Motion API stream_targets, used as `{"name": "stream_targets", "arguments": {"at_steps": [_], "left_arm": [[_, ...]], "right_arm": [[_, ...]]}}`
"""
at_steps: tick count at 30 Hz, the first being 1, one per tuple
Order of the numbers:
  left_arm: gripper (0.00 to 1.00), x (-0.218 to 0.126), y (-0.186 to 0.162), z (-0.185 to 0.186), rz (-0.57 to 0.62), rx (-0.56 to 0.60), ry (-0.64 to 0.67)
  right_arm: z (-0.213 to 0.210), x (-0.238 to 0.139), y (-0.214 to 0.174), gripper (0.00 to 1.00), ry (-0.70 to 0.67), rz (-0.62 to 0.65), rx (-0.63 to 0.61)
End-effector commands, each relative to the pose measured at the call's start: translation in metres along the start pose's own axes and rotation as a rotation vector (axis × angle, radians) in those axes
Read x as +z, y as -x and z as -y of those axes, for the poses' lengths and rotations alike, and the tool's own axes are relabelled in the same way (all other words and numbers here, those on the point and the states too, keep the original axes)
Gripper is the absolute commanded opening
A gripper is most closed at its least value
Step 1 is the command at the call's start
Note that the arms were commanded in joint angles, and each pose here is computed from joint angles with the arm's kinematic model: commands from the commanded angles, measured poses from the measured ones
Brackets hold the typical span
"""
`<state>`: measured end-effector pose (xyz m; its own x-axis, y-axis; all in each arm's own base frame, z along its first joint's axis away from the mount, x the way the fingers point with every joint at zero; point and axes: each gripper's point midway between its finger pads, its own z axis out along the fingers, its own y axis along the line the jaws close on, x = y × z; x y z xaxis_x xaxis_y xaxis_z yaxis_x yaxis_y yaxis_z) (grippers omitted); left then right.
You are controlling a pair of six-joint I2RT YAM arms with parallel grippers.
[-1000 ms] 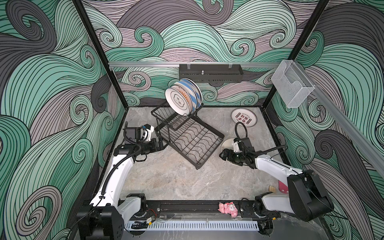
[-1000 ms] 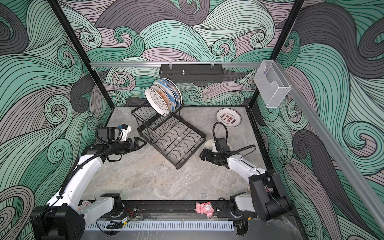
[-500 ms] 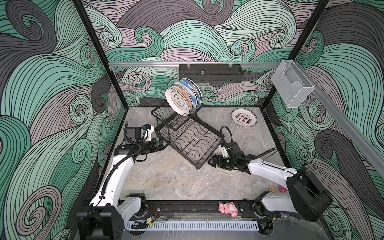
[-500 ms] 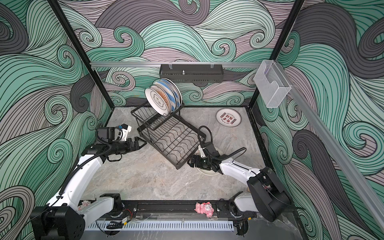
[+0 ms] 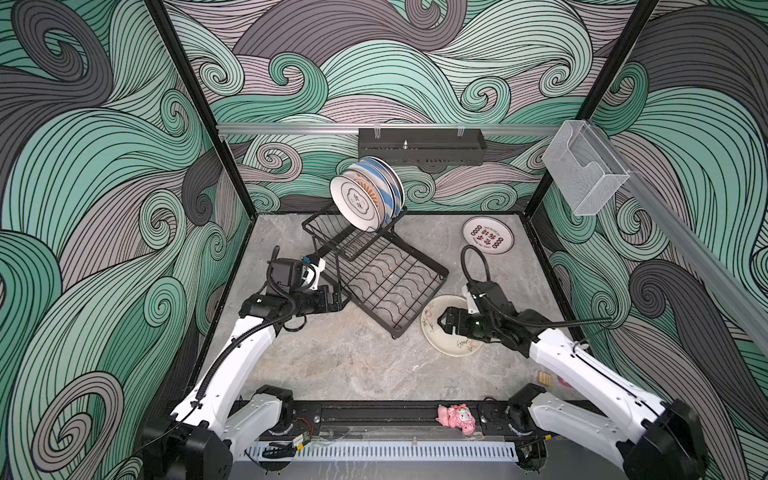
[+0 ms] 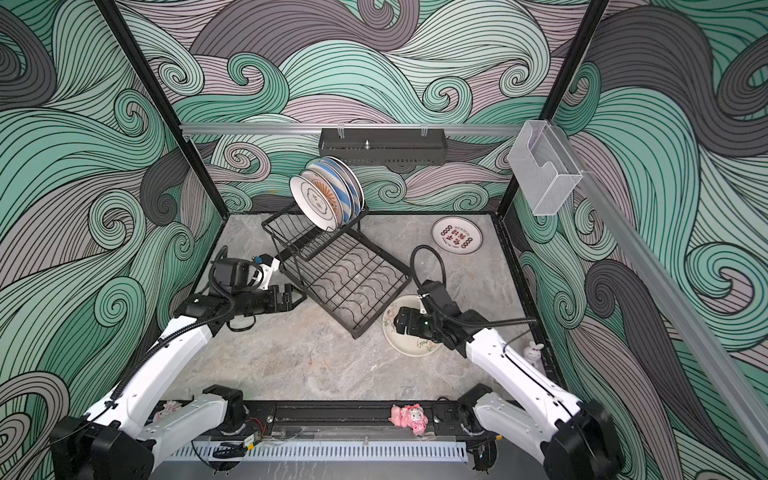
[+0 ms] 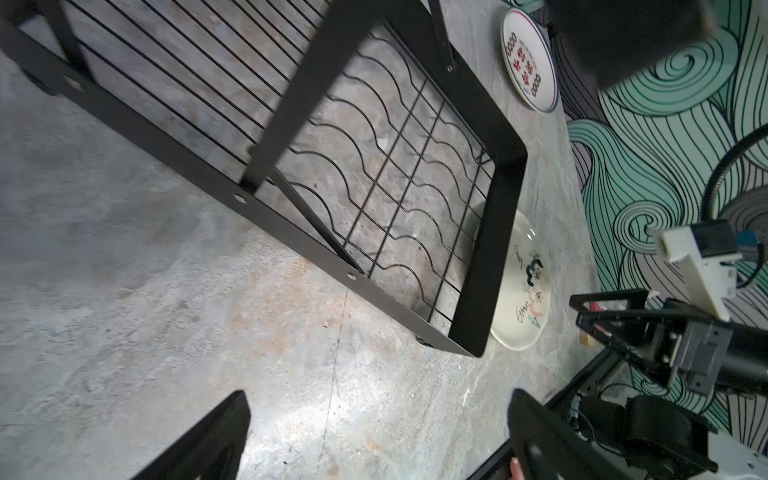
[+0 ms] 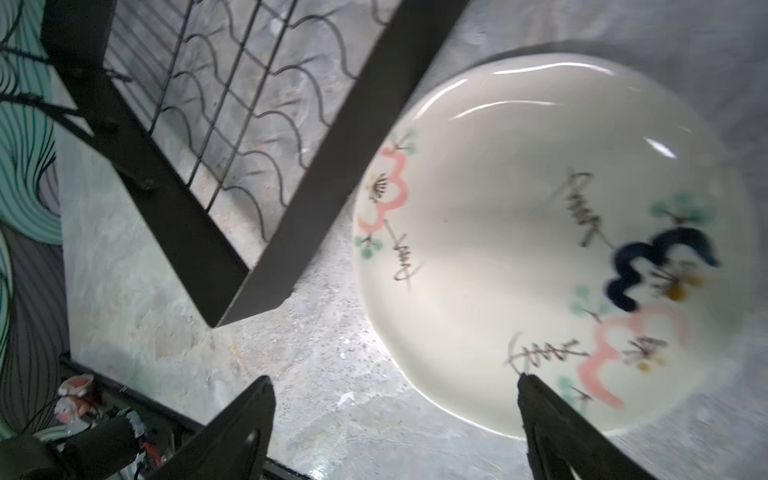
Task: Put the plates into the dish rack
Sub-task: 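Grasp the cream plate's edge with the right gripper while the left gripper shifts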
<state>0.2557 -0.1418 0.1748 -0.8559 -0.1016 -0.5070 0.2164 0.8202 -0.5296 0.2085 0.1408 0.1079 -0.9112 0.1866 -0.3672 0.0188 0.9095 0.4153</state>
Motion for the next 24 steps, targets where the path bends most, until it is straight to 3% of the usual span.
{"name": "stream_targets", "arguments": {"at_steps": [1,6,13,24], "left_arm": [[0.99,0.011,-0.003,0.015,0.017,-0.001,-0.010],[0.98,0.026,-0.016,0.034,-0.039,0.033,-0.051],[0.99,0.051,-0.037,0.053,-0.115,0.096,-0.100],[0.99,0.072,-0.052,0.058,-0.163,0.101,-0.110]], "right_arm": [[0.055,-0.004,-0.036,0.91,-0.154,-0.057,0.122],[0.076,-0.005,-0.049,0.91,-0.142,-0.002,0.247],[0.090,-0.001,-0.047,0.90,-0.118,0.063,0.325],[0.085,0.024,-0.030,0.66,0.035,0.078,0.391]]}}
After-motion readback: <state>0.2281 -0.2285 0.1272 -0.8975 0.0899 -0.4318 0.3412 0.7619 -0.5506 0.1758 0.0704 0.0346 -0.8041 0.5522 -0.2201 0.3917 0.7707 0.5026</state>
